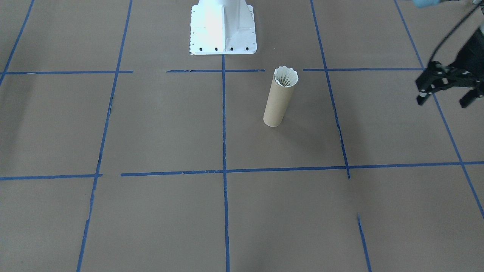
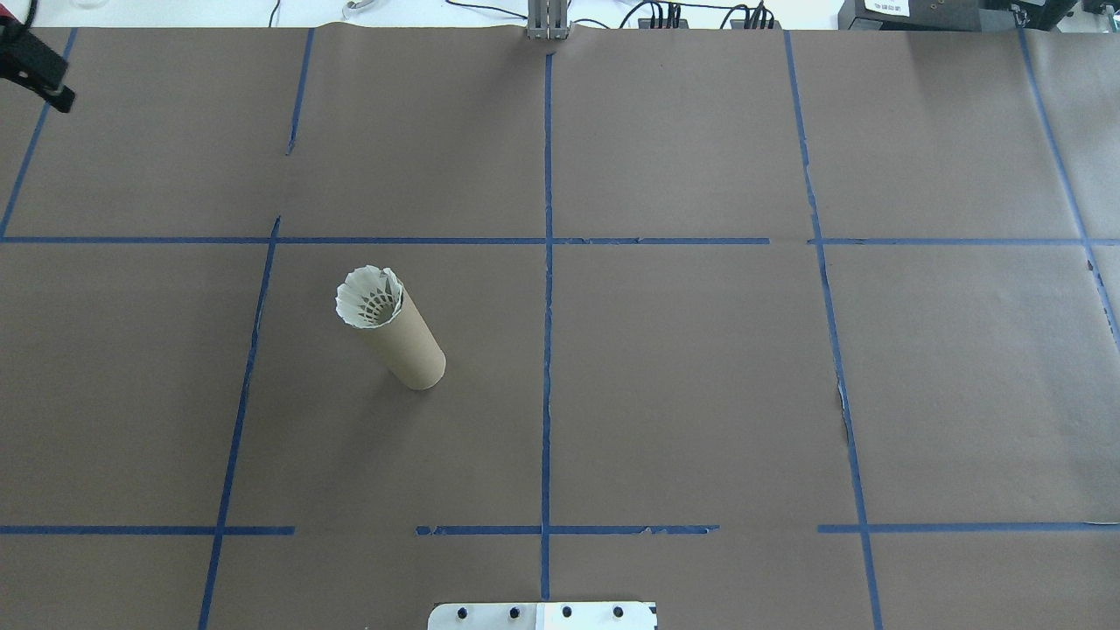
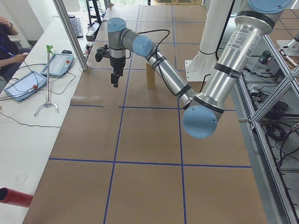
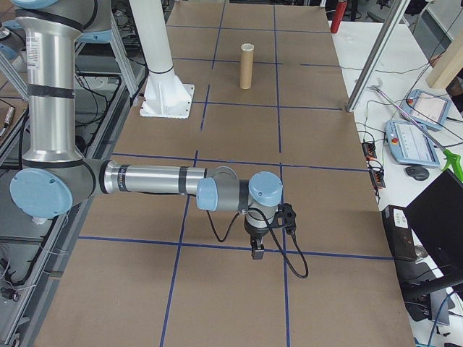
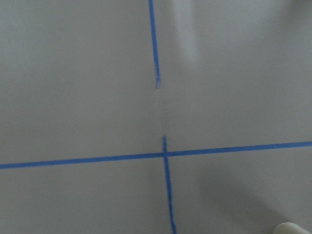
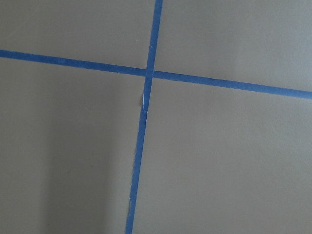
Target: Collect badminton balls into bucket
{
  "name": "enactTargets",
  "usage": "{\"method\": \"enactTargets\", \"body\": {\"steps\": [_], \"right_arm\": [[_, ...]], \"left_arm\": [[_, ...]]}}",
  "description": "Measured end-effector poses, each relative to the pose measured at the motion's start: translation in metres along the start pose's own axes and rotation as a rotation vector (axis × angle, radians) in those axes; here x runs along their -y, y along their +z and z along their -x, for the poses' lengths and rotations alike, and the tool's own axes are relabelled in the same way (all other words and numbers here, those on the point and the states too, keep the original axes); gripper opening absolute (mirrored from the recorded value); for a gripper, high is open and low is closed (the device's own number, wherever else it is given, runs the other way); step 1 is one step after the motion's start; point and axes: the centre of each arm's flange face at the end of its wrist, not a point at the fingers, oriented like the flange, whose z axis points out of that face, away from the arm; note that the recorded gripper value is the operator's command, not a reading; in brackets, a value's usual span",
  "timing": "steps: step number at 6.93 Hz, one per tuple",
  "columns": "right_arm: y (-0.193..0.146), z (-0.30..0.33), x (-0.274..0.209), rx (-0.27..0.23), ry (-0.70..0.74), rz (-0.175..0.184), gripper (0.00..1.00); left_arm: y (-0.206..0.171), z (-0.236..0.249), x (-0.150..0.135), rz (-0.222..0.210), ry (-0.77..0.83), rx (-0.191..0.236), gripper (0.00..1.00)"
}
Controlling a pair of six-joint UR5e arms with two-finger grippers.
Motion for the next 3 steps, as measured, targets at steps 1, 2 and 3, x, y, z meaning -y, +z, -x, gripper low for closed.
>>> {"method": "enactTargets", "body": {"steps": [1, 2, 3], "right_arm": [[0.000, 0.000, 0.000, 0.000, 0.000, 0.000, 1.00], [0.000, 0.000, 0.000, 0.000, -0.001, 0.000, 1.00], [0.000, 0.000, 0.000, 0.000, 0.000, 0.000, 1.00]], "left_arm": [[0.027, 0.089, -0.012, 0.017, 0.035, 0.000, 1.00], [0.059, 0.169, -0.047, 0.036, 0.039, 0.002, 1.00], [0.089, 0.220, -0.088, 0.067, 0.006, 0.003, 1.00]]}}
